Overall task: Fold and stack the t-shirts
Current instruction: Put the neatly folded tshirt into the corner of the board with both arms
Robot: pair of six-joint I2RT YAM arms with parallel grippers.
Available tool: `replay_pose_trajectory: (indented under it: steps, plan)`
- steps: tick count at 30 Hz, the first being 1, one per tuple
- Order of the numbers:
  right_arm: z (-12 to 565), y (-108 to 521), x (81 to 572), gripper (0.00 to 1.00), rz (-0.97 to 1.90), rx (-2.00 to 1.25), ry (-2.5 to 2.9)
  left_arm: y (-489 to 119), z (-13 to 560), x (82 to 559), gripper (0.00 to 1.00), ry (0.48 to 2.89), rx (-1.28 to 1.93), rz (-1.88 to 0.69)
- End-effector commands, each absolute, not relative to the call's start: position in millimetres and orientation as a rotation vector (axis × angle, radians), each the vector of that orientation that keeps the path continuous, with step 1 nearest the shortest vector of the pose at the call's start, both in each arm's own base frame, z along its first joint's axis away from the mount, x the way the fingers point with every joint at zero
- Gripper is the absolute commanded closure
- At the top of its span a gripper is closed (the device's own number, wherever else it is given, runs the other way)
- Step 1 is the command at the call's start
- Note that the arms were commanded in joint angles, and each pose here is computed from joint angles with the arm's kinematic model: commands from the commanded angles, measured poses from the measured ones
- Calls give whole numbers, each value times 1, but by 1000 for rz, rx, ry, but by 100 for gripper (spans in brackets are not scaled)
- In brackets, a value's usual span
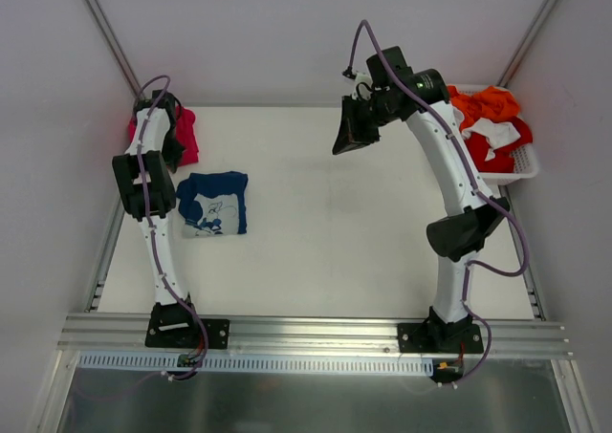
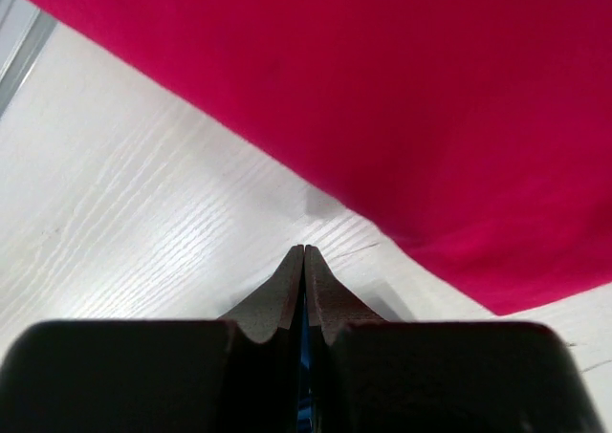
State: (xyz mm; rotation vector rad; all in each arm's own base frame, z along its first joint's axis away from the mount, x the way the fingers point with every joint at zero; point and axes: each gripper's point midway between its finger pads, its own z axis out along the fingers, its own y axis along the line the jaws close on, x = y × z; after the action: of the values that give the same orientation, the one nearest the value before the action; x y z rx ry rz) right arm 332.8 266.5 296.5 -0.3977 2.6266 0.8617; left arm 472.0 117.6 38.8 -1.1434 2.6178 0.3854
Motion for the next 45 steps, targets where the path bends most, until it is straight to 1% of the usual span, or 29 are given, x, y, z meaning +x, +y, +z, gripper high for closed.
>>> replay_pose_trajectory:
  steps: [1,4,5,9,10,11,17,21,25,27,32,35,37,39,40,44,45]
  plan:
    - [318,255,301,100,912,-385,2659,115,30,441,100,2722,-1204,409]
    - [319,254,300,99,910,-387,2655,114,31,431,100,2702,-1252,435]
    - [318,254,299,100,908,-388,2661,115,36,435,100,2676,-1252,425]
    - [312,254,298,99,912,-387,2687,120,73,471,100,2538,-1207,333]
    - [312,254,296,100,918,-390,2690,123,91,488,100,2485,-1183,292]
    - [310,255,296,100,921,-390,2696,122,92,493,100,2479,-1186,252]
    - [308,251,296,100,890,-372,2704,115,75,502,100,2478,-1238,186]
    - [306,250,296,99,881,-357,2718,118,73,518,100,2436,-1229,153]
    - [306,250,298,100,869,-344,2718,117,59,534,100,2445,-1218,42]
    - [306,249,299,100,864,-334,2722,121,53,536,100,2446,-1209,33]
    - [305,250,301,99,863,-304,2740,139,58,561,100,2345,-1188,4]
    - [304,252,301,100,880,-284,2753,147,53,567,100,2321,-1203,-10]
    - [304,254,302,99,893,-276,2754,147,42,561,100,2345,-1230,-21]
    - [305,256,303,99,899,-261,2754,144,22,538,100,2413,-1278,6]
    - [305,257,303,99,904,-255,2754,142,11,519,100,2461,-1300,52]
    - [306,262,307,99,937,-248,2737,138,-7,475,100,2581,-1290,141]
    - [307,263,307,99,950,-250,2735,137,-5,473,100,2594,-1275,137]
